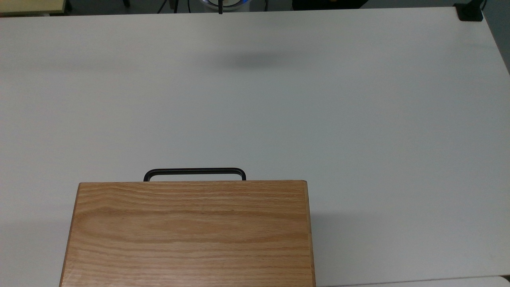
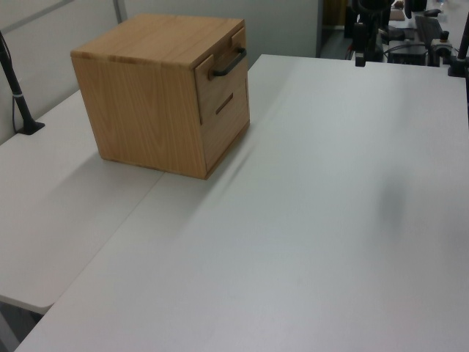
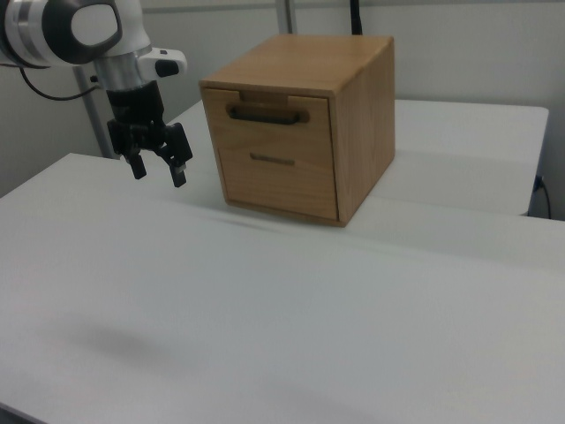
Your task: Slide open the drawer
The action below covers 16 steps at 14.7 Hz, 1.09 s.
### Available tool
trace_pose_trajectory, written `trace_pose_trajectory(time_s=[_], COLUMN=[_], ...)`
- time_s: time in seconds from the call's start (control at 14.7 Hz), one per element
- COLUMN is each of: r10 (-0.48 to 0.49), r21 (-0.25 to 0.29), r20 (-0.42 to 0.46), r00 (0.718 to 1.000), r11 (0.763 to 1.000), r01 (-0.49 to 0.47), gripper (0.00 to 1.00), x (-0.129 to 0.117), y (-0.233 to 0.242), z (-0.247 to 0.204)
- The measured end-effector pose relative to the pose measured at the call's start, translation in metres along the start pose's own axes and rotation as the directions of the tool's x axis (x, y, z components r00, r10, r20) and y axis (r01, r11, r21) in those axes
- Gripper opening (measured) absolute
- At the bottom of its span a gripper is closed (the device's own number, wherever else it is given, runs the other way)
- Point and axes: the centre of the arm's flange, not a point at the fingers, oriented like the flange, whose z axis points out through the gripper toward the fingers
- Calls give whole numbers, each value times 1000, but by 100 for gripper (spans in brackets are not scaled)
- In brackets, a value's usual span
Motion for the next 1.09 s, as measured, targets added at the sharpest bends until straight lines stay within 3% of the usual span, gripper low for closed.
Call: trace_pose_trajectory(time_s=[0.61, 0.82, 1.09], r10=[17, 115, 305], r21=[-4, -7, -9], r20=[52, 48, 27], r00=[998, 992, 952], r11=[1000, 993, 952], r01=[-17, -115, -305], gripper=[100, 100, 100], x=[1, 4, 9], y=[5, 9, 9], z=[-14, -15, -19])
